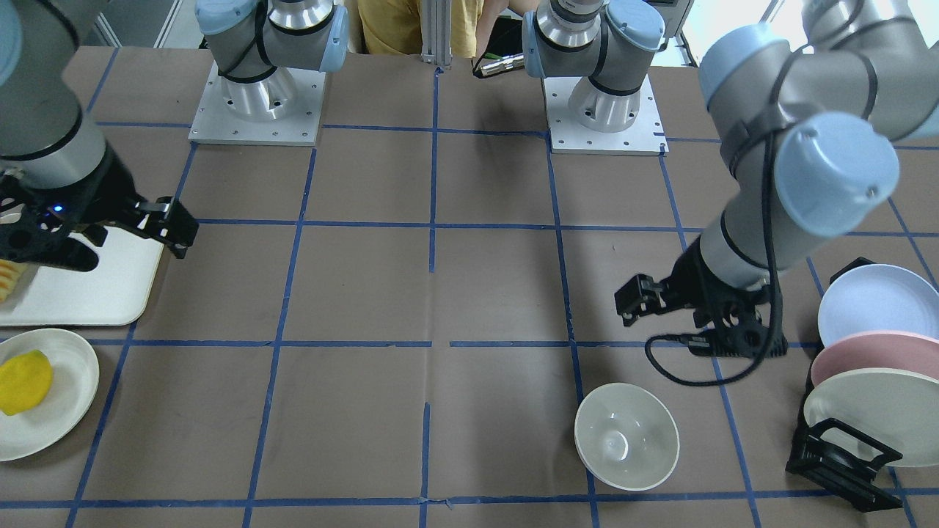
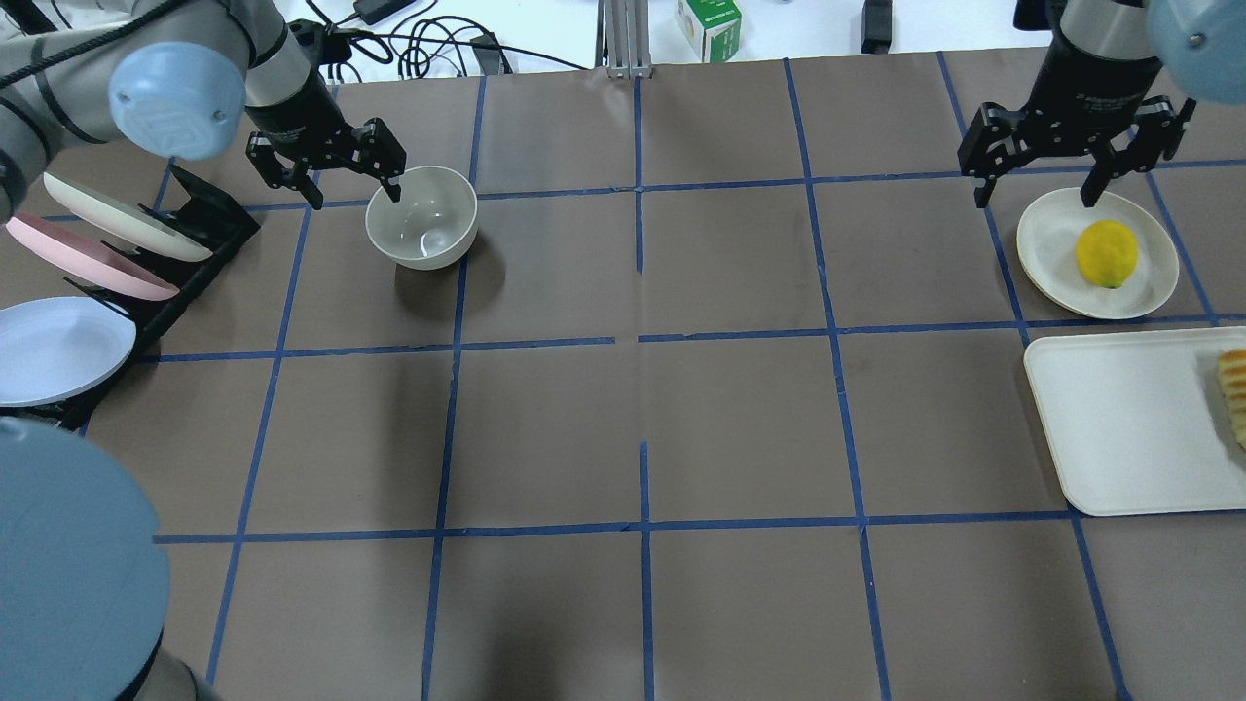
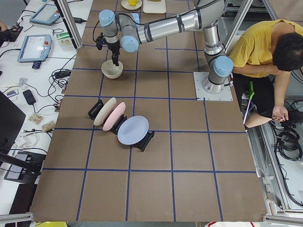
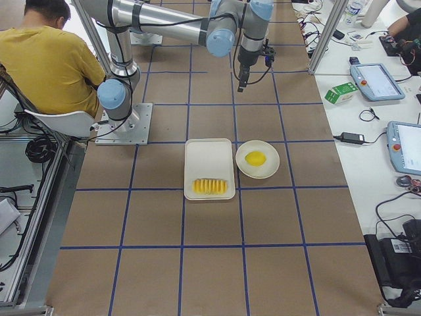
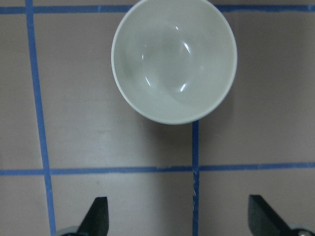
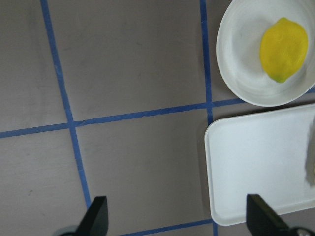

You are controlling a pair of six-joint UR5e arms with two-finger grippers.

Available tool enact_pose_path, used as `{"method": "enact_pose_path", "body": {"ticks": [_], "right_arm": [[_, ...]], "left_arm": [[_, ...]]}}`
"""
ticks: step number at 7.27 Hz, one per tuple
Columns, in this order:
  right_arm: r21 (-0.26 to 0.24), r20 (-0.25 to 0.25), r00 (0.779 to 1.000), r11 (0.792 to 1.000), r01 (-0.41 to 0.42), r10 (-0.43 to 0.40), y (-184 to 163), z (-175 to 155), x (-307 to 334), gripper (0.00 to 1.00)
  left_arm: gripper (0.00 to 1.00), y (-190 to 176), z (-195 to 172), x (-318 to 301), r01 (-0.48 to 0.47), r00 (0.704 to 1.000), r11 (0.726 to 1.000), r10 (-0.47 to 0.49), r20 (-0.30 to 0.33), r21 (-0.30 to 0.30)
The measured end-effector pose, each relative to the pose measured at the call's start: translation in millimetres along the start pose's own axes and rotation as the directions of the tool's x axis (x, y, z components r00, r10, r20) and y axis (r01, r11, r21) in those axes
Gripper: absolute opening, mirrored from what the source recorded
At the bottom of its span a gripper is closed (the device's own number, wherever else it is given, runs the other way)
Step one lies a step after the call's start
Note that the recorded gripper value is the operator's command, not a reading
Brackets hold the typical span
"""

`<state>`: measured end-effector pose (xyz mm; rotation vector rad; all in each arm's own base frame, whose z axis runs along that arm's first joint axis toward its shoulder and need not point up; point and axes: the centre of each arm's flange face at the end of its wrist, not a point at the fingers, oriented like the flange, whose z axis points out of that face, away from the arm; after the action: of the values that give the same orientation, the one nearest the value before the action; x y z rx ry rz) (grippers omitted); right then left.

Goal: Place bowl and put lemon in it

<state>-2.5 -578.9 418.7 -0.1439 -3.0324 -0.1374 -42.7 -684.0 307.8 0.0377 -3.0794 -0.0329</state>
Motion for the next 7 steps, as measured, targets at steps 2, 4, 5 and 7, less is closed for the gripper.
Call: {"method": "enact_pose_path", "body": {"ticks": [2, 4, 5, 7], "right_arm": [[0.038, -0.008, 0.996, 0.995, 0.094, -0.094, -30, 27, 47, 1.00], [0.025, 0.006, 0.991, 0.991, 0.133, -0.134, -52, 71, 113, 1.00], [0.033, -0.002, 0.990, 0.989, 0.142, -0.142, -65, 94, 130, 1.00], [0.027, -0.001, 0.990, 0.989, 0.143, -0.143, -87, 139, 141, 1.00]], "left_arm": [[1.00, -29, 46, -14, -0.004, 1.000, 1.000, 0.004, -0.005, 0.000], [0.96, -37, 74, -20, -0.005, 1.000, 1.000, 0.005, -0.009, -0.006], [0.92, -37, 83, -24, -0.001, 1.000, 1.000, 0.001, -0.015, -0.016], [0.19, -38, 91, -28, -0.006, 1.000, 1.000, 0.006, -0.021, -0.023]]}}
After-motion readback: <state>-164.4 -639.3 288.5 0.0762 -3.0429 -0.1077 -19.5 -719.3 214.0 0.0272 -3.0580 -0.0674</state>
